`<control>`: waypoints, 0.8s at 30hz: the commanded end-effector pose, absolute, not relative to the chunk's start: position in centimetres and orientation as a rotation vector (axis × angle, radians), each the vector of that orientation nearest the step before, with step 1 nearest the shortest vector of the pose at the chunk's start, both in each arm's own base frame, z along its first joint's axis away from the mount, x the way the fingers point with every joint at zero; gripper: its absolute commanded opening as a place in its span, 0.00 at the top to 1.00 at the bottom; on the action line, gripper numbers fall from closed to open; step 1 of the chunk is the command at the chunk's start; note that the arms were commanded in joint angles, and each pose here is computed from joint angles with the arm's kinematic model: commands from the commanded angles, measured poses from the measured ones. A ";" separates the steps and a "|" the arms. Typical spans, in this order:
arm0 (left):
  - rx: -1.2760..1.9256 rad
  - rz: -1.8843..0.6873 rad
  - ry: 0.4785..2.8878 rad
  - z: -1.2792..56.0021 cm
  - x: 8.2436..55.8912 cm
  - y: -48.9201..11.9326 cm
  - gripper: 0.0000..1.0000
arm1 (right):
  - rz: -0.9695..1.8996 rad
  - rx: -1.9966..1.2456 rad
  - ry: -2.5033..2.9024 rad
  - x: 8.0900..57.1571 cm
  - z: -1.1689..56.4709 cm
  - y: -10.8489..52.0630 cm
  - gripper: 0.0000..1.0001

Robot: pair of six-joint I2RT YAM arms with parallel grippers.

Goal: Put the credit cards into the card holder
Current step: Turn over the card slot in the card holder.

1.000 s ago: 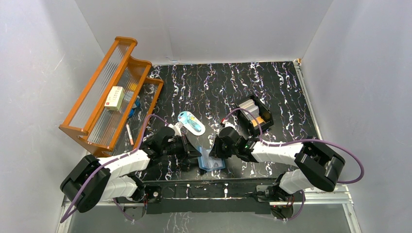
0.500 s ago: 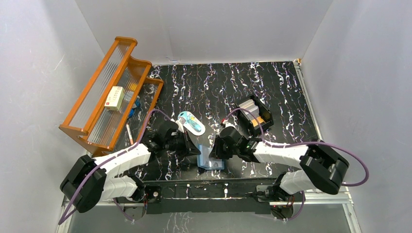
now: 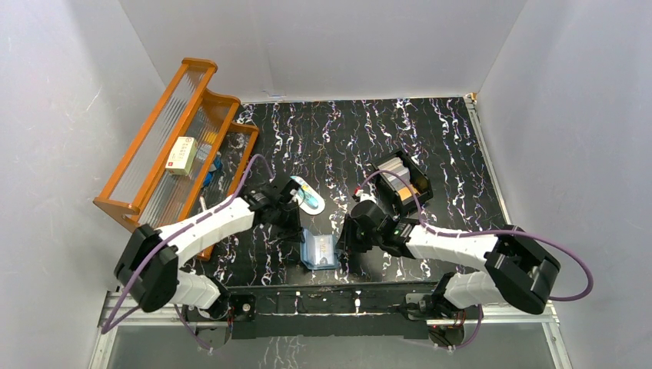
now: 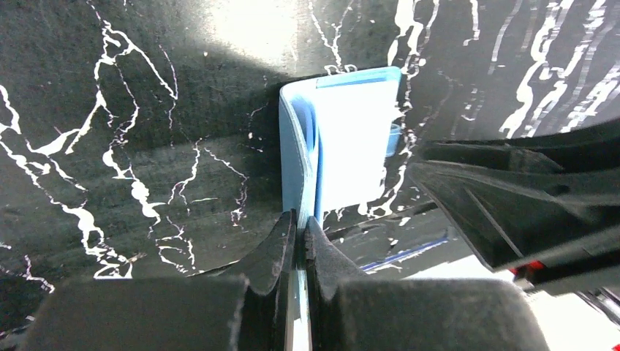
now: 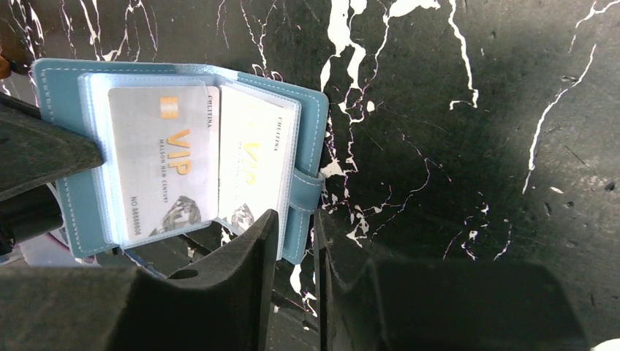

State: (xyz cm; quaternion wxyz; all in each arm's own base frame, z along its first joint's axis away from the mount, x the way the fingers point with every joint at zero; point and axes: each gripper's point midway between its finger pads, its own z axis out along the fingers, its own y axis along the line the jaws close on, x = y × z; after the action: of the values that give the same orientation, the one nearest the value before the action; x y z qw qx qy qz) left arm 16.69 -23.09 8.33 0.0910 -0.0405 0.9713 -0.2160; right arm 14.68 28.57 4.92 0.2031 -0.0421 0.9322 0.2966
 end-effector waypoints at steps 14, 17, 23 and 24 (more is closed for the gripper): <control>-0.043 -0.545 2.948 8.4 16.0 -26.3 1.00 | 0.709 -0.039 2.451 17.6 8.3 25.8 0.68; -0.074 -0.702 2.899 9.1 16.0 -27.0 1.00 | 0.692 0.019 2.419 19.3 10.0 24.7 0.69; -0.099 -0.902 2.799 9.9 16.1 -26.8 1.00 | 0.580 0.189 2.347 24.1 13.0 20.7 0.65; -0.093 -0.918 2.788 9.9 16.1 -26.8 1.00 | 0.553 0.231 2.333 24.9 13.5 19.8 0.63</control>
State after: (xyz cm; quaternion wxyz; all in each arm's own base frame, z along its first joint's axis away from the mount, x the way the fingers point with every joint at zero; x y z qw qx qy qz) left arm 15.84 -25.66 7.82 0.0864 -0.0336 0.9668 -0.2381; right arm 21.52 22.20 9.90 0.3068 0.0510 0.9202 0.2376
